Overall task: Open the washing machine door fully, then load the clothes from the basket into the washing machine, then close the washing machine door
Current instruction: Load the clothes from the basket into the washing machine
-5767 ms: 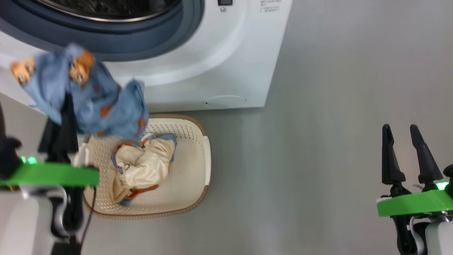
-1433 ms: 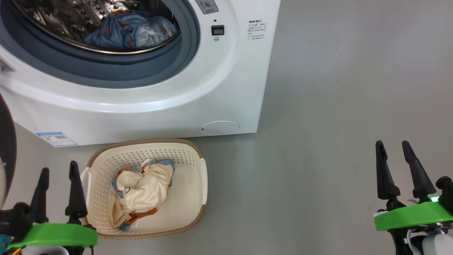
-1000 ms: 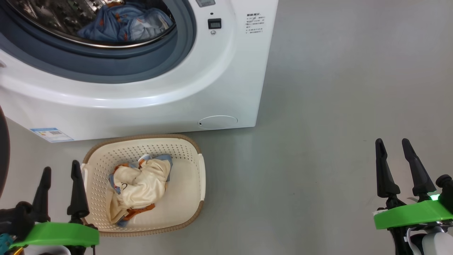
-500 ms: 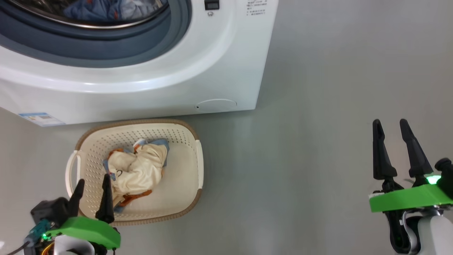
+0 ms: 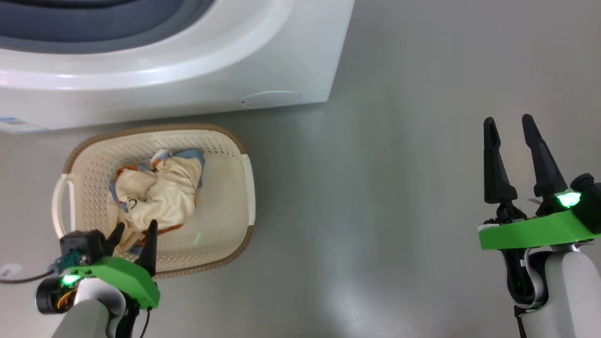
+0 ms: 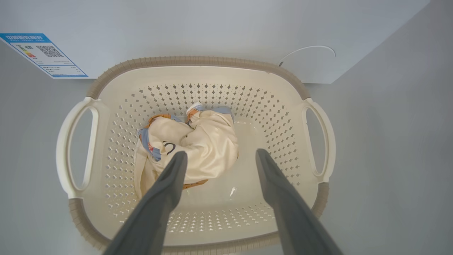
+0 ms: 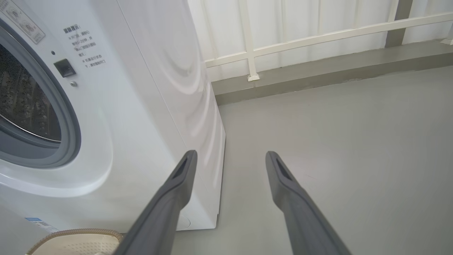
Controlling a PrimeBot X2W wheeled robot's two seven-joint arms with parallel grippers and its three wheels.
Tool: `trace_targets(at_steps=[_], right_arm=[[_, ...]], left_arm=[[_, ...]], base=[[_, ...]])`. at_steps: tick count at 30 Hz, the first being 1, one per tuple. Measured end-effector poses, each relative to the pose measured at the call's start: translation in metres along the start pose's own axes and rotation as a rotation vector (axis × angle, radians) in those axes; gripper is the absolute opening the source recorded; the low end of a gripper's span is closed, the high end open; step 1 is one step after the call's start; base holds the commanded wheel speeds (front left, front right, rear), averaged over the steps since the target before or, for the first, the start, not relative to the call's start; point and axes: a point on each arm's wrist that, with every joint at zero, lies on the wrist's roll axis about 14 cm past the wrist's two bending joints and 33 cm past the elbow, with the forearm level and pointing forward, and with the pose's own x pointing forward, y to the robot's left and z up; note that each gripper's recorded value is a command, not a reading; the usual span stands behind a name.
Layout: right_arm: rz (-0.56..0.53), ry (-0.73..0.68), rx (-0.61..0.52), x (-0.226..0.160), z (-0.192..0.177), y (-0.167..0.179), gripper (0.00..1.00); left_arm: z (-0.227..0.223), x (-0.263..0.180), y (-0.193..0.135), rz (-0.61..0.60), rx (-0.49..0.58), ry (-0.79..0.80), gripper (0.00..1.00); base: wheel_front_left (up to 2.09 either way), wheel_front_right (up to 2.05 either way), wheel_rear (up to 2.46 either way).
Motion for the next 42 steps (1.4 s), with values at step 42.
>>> trace_targets(at_steps=[42], right_arm=[[0.039,0.163,-0.061,0.035,-0.103,-0.023,1.0]], left_arm=[[-0.09,0.133,0.011,-0.058,0.096,0.328,1.0]], base=[[0.0,0.0,0.0]])
